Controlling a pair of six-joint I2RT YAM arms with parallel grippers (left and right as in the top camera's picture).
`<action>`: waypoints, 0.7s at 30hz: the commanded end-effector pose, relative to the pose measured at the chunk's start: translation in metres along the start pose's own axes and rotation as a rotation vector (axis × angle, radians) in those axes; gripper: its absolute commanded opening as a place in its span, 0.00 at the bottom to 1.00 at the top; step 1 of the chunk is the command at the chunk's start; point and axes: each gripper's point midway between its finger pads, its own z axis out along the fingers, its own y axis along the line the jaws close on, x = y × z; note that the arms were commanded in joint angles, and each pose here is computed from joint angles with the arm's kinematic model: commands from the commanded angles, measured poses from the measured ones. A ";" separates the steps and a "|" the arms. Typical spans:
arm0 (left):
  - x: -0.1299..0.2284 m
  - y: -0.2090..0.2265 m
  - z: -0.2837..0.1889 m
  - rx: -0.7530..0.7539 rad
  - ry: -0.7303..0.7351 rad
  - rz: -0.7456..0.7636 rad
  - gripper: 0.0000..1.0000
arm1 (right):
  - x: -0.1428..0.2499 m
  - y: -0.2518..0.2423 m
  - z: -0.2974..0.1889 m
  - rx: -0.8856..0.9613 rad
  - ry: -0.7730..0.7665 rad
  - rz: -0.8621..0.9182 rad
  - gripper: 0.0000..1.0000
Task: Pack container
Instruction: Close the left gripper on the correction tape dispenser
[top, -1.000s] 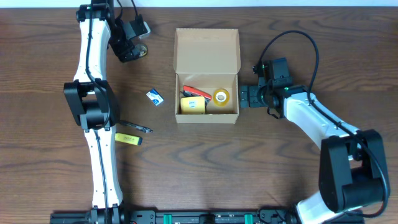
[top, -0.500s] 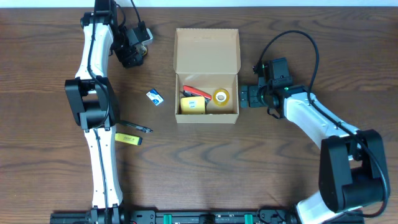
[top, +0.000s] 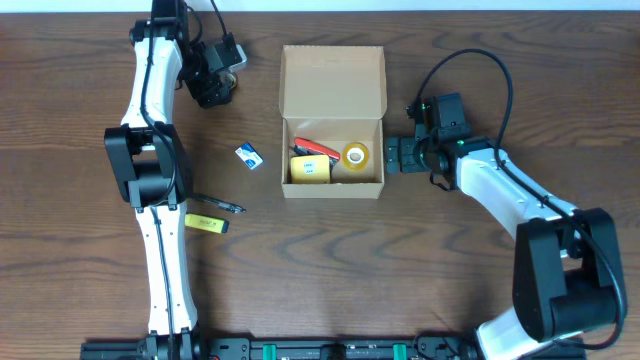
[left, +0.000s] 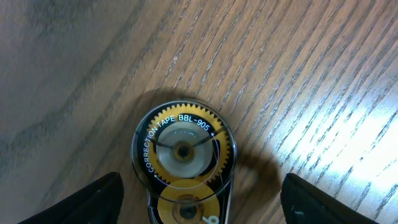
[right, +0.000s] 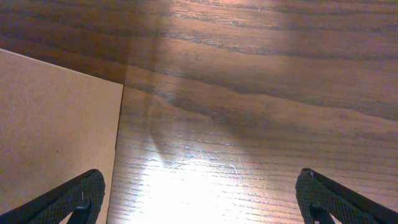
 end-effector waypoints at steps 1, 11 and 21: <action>0.007 -0.007 0.016 0.042 -0.005 -0.013 0.81 | 0.003 -0.002 0.003 0.003 0.012 -0.012 0.99; 0.014 -0.011 0.031 0.062 0.003 -0.020 0.80 | 0.003 -0.002 0.003 0.003 0.012 -0.012 0.99; 0.017 -0.006 0.031 0.040 0.025 -0.016 0.59 | 0.003 -0.002 0.003 0.003 0.012 -0.012 0.99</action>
